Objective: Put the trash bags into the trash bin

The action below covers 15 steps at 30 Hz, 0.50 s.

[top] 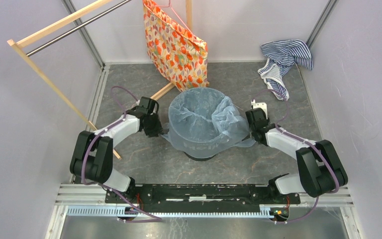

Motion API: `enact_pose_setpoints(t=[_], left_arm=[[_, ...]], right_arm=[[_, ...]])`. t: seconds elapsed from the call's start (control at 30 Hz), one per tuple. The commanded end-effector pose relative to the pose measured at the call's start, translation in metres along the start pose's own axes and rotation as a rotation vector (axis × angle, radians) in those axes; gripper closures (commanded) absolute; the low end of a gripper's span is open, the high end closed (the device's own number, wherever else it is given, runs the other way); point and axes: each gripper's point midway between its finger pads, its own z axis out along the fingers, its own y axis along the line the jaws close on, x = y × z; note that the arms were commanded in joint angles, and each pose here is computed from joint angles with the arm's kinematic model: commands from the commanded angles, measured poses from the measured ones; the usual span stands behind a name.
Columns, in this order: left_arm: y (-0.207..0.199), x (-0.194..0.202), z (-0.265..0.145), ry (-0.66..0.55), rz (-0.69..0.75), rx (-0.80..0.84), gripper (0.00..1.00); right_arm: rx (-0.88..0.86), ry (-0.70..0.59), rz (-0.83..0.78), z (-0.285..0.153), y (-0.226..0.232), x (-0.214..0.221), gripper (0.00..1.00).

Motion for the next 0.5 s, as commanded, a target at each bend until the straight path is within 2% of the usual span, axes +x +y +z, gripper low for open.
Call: enact_pose_setpoints(t=[0.0,0.13,0.33,0.47], left_arm=[[0.014,-0.008,-0.024,-0.064,0.038,-0.046,0.59],[0.012,-0.011,-0.040,-0.092,0.045,-0.027,0.59],[0.004,-0.006,-0.052,-0.092,0.054,0.033,0.58],[-0.002,-0.002,-0.059,-0.086,0.058,0.076,0.52]], right_arm=[[-0.060,-0.059,0.032,-0.023,-0.002,-0.022,0.38],[-0.122,-0.087,0.045,-0.040,0.000,-0.031,0.24],[-0.204,-0.132,0.057,-0.068,0.003,-0.057,0.15],[-0.248,-0.171,0.069,-0.089,0.002,-0.078,0.11]])
